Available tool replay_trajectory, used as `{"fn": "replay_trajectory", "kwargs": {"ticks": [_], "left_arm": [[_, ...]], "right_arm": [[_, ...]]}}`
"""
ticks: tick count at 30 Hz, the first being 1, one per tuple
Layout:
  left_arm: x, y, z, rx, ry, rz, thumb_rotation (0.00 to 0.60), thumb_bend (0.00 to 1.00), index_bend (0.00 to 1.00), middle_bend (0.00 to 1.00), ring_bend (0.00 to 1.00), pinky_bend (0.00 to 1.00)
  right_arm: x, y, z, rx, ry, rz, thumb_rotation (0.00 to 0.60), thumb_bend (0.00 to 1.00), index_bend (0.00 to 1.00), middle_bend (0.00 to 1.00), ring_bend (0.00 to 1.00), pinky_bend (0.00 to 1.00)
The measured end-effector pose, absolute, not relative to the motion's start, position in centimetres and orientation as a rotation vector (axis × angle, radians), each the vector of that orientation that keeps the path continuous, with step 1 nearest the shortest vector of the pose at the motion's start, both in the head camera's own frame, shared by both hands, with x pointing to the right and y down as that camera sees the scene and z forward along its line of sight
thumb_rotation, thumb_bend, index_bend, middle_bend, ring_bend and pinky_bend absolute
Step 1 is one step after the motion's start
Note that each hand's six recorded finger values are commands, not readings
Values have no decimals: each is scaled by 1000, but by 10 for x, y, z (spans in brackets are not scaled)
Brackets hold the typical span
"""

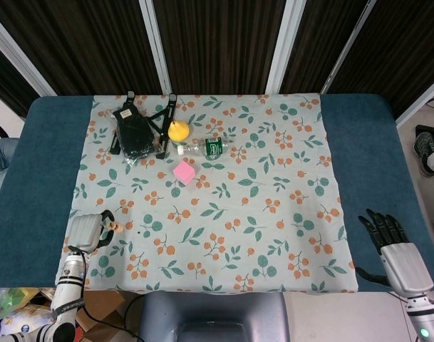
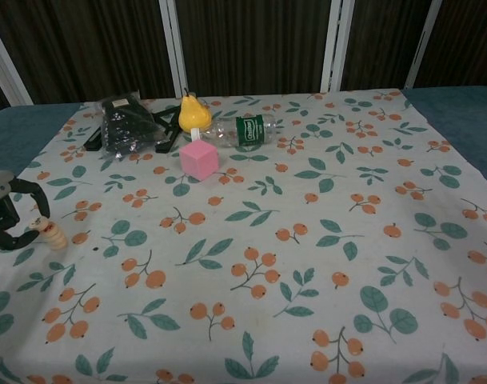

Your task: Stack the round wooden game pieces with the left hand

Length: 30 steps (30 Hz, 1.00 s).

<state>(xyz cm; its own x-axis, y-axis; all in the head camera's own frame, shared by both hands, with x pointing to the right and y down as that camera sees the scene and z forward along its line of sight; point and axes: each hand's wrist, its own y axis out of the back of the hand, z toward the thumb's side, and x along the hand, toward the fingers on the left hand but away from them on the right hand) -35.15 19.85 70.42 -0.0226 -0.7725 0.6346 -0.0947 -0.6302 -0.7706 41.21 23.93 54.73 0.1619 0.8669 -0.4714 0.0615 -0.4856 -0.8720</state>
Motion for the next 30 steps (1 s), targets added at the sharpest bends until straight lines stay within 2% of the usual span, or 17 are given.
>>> {"fn": "replay_trajectory", "kwargs": {"ticks": [17, 20, 21, 22, 23, 24, 25, 26, 27, 28, 30], "left_arm": [[-348, 199, 696, -1742, 910, -1662, 600, 393, 384, 1000, 1000, 1000], [-346, 197, 685, -1751, 948, -1610, 600, 398, 338, 992, 996, 1000], [-345, 197, 680, -1755, 961, -1587, 600, 400, 313, 954, 962, 999], [-344, 197, 673, -1763, 981, -1550, 600, 403, 247, 787, 798, 895], [-343, 198, 668, -1774, 996, -1518, 600, 403, 175, 576, 567, 673], [-343, 199, 662, -1789, 1009, -1483, 600, 403, 140, 464, 440, 540], [-344, 202, 654, -1812, 1020, -1435, 600, 403, 80, 280, 228, 263], [-345, 206, 647, -1829, 1023, -1400, 600, 403, 47, 184, 112, 107], [-348, 210, 640, -1845, 1025, -1367, 600, 403, 25, 111, 42, 29], [-352, 218, 631, -1864, 1025, -1325, 600, 403, 16, 68, 11, 2], [-360, 230, 616, -1878, 1033, -1270, 600, 403, 11, 32, 0, 0]], "right_arm": [[413, 239, 547, -1710, -898, 1401, 600, 205, 0, 0, 0, 37], [413, 239, 546, -1709, -900, 1400, 600, 205, 0, 0, 0, 36], [413, 239, 546, -1709, -900, 1401, 600, 205, 0, 0, 0, 36], [414, 239, 546, -1708, -899, 1403, 600, 205, 0, 0, 0, 36], [414, 239, 547, -1707, -897, 1404, 600, 205, 0, 0, 0, 36], [414, 239, 547, -1706, -895, 1406, 600, 204, 0, 0, 0, 36], [414, 239, 548, -1705, -892, 1408, 600, 204, 0, 0, 0, 36], [413, 240, 548, -1704, -889, 1409, 600, 204, 0, 0, 0, 36], [413, 240, 549, -1702, -883, 1412, 600, 204, 0, 0, 0, 36], [412, 241, 549, -1701, -878, 1413, 600, 204, 0, 0, 0, 36], [411, 242, 551, -1700, -866, 1417, 600, 205, 0, 0, 0, 36]]}}
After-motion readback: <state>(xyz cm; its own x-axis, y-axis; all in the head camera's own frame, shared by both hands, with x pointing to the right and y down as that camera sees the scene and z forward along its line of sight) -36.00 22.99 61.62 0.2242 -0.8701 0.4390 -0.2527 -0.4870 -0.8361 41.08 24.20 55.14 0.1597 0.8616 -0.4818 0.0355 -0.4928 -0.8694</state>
